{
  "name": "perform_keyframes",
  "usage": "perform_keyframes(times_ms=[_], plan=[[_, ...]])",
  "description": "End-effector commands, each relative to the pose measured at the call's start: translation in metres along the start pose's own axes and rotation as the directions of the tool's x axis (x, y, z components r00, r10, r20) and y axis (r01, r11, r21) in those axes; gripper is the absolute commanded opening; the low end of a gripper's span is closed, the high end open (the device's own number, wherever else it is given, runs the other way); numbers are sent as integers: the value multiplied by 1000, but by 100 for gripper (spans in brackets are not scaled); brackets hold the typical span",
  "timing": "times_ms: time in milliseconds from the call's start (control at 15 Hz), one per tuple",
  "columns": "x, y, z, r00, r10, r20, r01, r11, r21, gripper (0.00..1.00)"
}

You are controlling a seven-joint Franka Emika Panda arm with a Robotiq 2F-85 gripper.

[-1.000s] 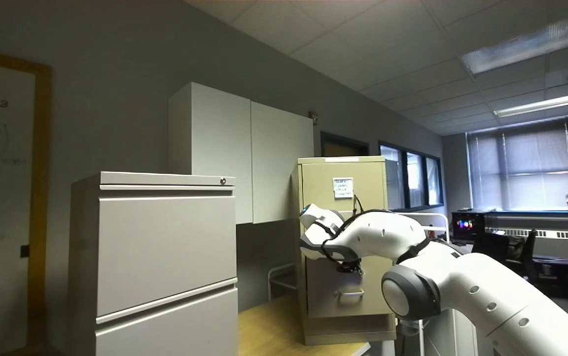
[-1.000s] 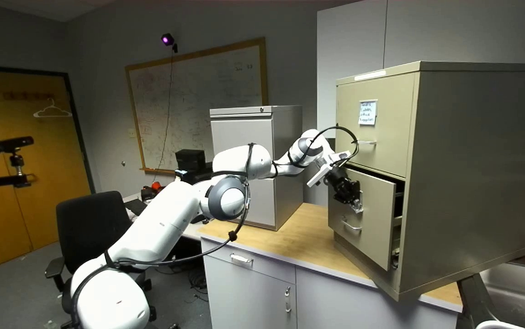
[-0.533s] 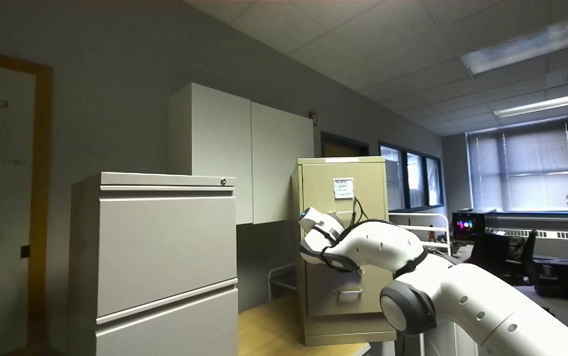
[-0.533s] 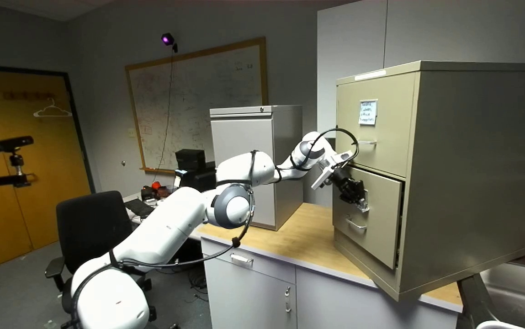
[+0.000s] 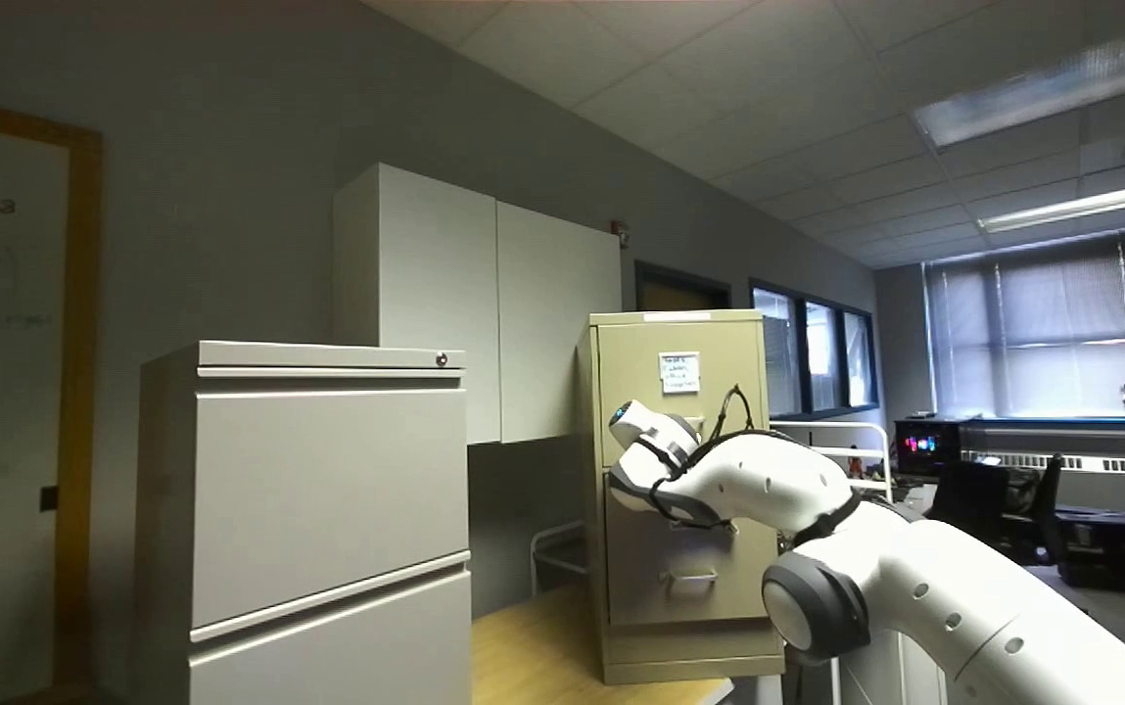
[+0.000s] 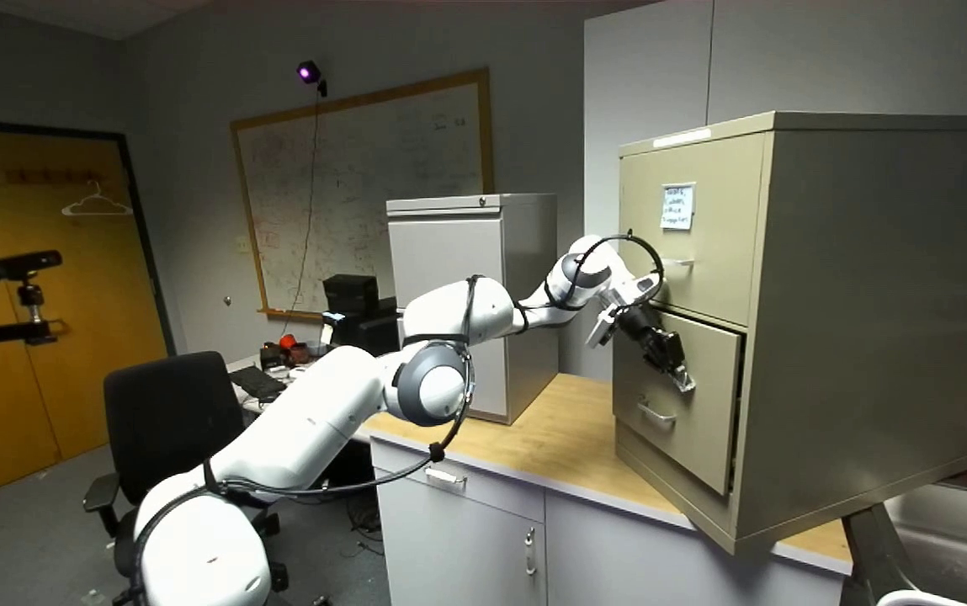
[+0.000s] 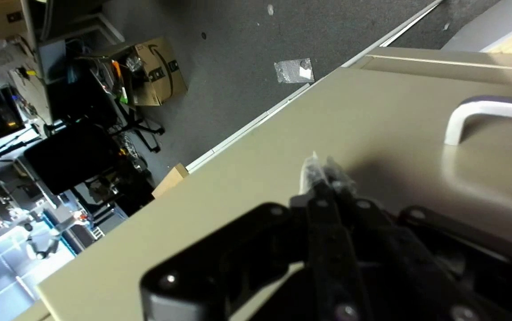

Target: Close the bottom drawer of the cabinet to the right

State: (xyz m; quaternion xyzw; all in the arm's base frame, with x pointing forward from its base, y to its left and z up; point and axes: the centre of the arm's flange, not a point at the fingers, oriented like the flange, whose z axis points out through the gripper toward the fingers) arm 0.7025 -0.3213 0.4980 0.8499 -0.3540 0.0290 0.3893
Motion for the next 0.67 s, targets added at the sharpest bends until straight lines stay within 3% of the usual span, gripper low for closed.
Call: perform_keyframes(times_ms=[0, 133, 267, 333, 400, 467, 533, 600], plan=[[75, 7, -4, 993, 78, -86, -79, 997, 2, 0], [77, 10, -4, 996, 55, -69, -50, 997, 62, 0], [73, 15, -24, 999, 0, -33, 6, 985, 172, 0], [54, 16, -36, 1000, -25, 10, 22, 974, 224, 26], [27, 19, -47, 998, -56, 26, 47, 964, 263, 27], [3, 21, -13, 1000, -11, 29, 6, 984, 179, 32], [2, 22, -17, 999, -14, 33, 8, 981, 192, 15], [1, 20, -17, 999, -17, 38, 10, 982, 189, 24]])
